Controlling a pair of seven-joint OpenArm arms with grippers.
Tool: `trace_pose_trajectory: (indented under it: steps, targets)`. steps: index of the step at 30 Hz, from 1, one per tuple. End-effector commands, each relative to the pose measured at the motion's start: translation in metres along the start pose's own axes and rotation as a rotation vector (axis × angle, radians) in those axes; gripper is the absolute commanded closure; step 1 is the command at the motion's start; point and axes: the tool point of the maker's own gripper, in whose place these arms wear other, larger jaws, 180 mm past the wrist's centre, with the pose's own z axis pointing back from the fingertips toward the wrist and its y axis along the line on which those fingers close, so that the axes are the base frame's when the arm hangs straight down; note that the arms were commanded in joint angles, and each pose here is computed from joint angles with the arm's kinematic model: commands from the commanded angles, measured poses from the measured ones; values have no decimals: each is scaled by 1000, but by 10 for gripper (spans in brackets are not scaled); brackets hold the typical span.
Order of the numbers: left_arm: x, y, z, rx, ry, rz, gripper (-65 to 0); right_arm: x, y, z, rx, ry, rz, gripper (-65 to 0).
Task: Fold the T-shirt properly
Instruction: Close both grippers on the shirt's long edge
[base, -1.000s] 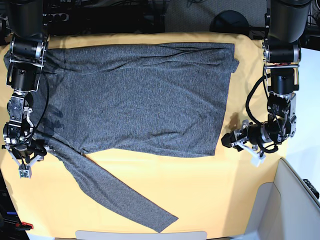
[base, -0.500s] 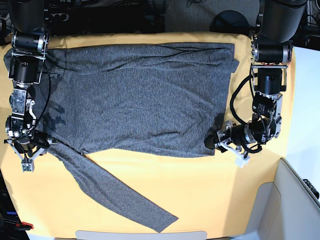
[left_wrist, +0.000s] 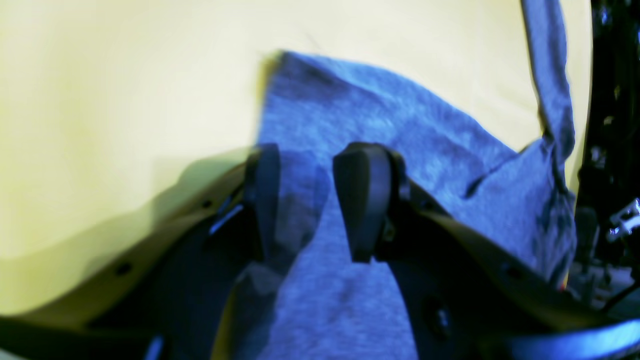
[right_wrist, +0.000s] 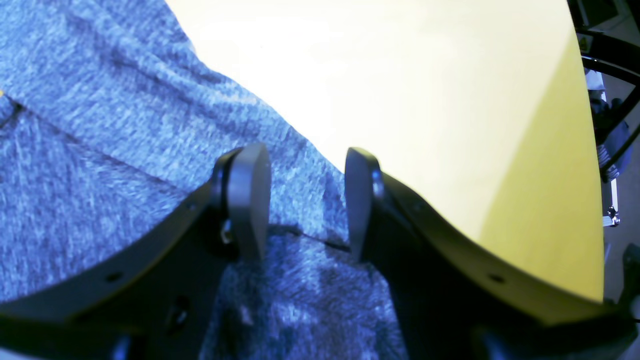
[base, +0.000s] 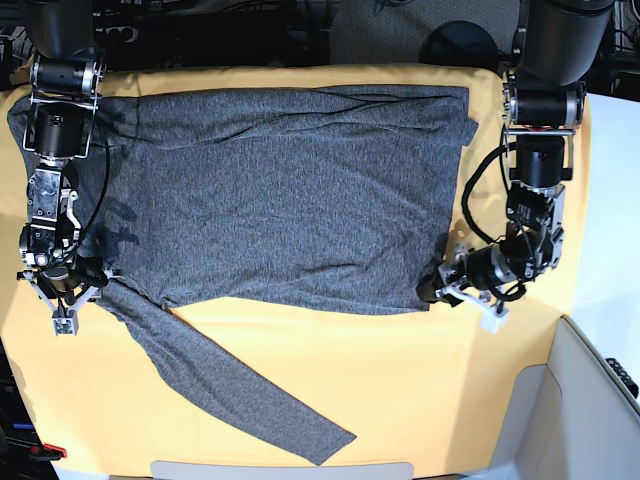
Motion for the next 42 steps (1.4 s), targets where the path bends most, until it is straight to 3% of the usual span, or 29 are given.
trace_pose_trajectory:
  steps: [1,12,17,23,29,32,37,42]
  targets:
    - [28,4,11,14,-65,-9,-224,29,-15,7,-28,-76,-3,-244]
    - [29,16,17,37,-74,-2,-224,29,-12,7,-23,-76,-4,-244]
    - [17,1,2,11,-50,-5,-224,29,-6,6,-12,-77,-10,-244]
    - [-5,-16,-20,35,11,-86,-224,29,-3,5,-8,-77,-8,-244]
    - [-5,-18,-22,31,10,-87,-222,28,-4,5,-10,-74,-10,-244]
    - [-1,-19,-22,30,-10,-90,-184,27,-4,5,-10,-72,-11,-244]
    - [0,-18,-22,33,-19,-90,0,27,-6,5,-11,-71,-12,-244]
    - [0,-18,-22,33,-19,-90,-4,31,-23,8,-40,-82,-32,-247]
